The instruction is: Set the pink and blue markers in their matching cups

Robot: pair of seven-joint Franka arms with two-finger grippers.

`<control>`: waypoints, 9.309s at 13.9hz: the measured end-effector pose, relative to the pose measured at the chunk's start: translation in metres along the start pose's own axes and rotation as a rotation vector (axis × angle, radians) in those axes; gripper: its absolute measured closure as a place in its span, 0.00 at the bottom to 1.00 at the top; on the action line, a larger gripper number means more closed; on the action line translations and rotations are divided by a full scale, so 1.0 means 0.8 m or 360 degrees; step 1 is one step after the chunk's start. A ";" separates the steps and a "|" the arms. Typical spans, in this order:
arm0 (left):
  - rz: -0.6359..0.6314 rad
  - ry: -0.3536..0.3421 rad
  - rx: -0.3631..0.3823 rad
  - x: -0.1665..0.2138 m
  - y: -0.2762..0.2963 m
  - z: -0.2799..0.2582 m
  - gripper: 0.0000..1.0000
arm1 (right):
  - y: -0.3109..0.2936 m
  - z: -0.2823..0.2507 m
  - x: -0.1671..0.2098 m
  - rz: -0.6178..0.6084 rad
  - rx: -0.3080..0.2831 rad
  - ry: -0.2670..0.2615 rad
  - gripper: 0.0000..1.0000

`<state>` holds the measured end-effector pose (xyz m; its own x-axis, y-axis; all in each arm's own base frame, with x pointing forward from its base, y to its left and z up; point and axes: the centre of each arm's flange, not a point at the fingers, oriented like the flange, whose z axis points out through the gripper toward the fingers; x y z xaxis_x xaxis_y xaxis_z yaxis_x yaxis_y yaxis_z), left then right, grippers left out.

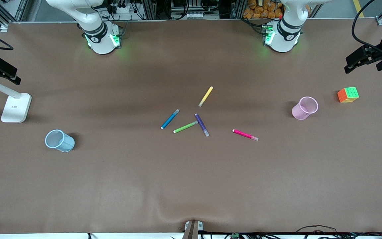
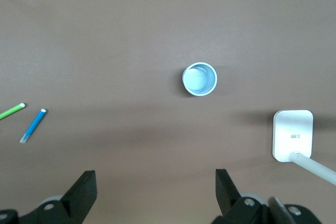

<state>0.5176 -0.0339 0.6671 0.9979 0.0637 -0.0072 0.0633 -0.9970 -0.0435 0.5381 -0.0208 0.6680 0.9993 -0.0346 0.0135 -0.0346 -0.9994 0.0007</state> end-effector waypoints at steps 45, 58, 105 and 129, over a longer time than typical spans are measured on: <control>-0.0108 -0.0217 0.0028 0.004 0.020 0.185 0.00 | 0.009 0.008 0.004 0.0023 0.0007 -0.0010 0.00; -0.0411 -0.0185 0.0025 0.013 0.063 0.321 0.00 | 0.008 0.014 0.008 0.0022 0.0007 -0.0023 0.00; -0.1581 -0.0729 -0.0553 0.114 0.191 0.631 0.78 | -0.521 0.459 -0.092 0.0946 -0.0103 -0.0392 0.00; -0.0965 -0.0430 -0.0042 0.085 0.024 0.274 0.82 | -0.576 0.603 -0.122 0.1154 -0.0087 -0.0238 0.71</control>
<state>0.5847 -0.0395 0.4465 0.7480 0.6190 -0.2394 0.6167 -0.7816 -0.0939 0.4634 0.4426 0.1840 0.7165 -0.6894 -0.1067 -0.6831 -0.7243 0.0934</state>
